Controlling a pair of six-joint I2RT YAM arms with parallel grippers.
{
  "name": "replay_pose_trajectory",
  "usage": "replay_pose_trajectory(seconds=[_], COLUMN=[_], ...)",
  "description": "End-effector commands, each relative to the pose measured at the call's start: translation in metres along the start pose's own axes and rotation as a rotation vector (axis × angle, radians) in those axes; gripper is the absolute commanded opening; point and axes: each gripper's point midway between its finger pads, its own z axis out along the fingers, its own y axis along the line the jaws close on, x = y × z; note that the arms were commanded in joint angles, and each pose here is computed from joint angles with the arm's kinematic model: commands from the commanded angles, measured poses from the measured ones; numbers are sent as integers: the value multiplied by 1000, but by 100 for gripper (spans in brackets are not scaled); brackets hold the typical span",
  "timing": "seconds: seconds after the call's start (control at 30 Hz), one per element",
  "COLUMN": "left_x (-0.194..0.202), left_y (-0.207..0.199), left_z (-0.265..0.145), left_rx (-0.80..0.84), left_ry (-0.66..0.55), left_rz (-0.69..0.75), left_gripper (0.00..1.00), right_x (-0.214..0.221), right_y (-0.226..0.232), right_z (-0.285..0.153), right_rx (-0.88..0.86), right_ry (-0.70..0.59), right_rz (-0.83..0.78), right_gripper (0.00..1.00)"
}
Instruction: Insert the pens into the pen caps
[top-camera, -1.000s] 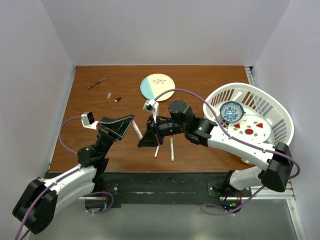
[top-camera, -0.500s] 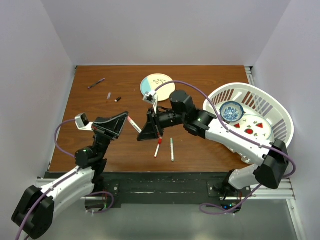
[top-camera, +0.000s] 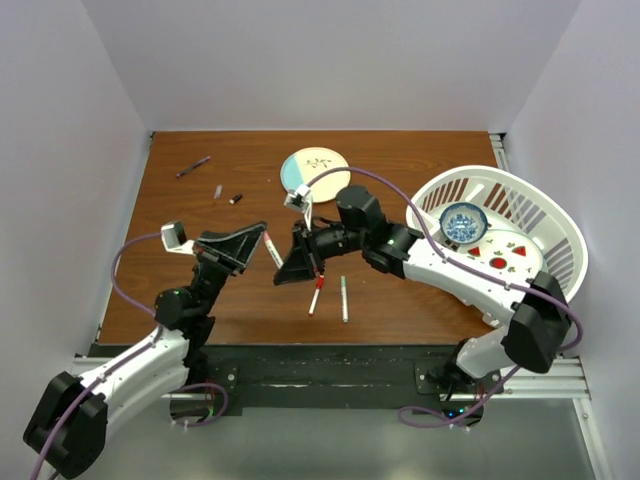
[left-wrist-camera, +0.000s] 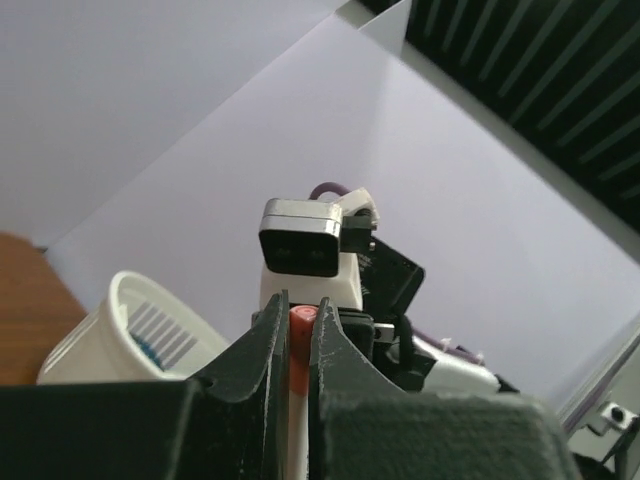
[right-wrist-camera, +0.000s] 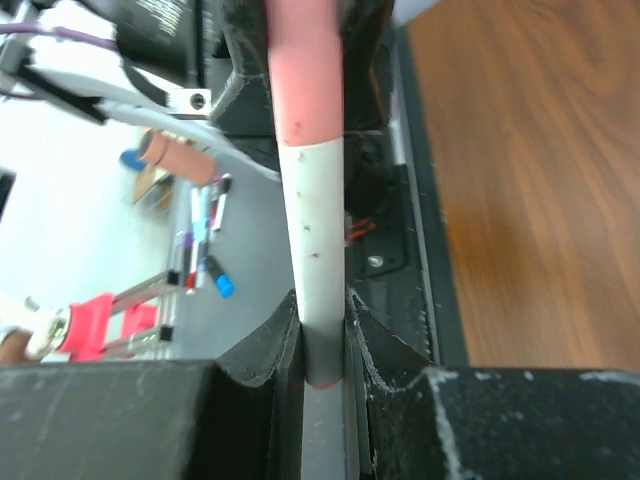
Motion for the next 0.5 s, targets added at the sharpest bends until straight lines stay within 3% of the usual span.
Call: replay_pose_trajectory(seconds=[0.0,0.07,0.1,0.17,0.2,0.33,0.47], left_x=[132,124,127,119,120,96,80], left_y=[35,32,43,43,57,92,150], left_z=[-66,-44,-42,-20,-20,-2,-17], left_rx=[-154,-143,-188,-191,-255,-389,-589], left_ry=[760,746,766,749,768,720,733], left_rz=[-67,-12,-17,38,39,161,209], left_gripper=[0,0,0,0,0,0,0], right_x=[-129,-111,-85,-69,-42,5,38], right_y=[-16,-17,-33,-24,-38,-35,-41], right_z=[-62,-70,-69,-84,-87,-117,-137], right_rx=[241,268,297,308,359,435,510], right_ry=[-567,-550,-511,-519,-471,-444,-435], right_rz=[-266,-245,-201,-198,-148,-107,-62], right_gripper=[9,31,36,44,54,66,82])
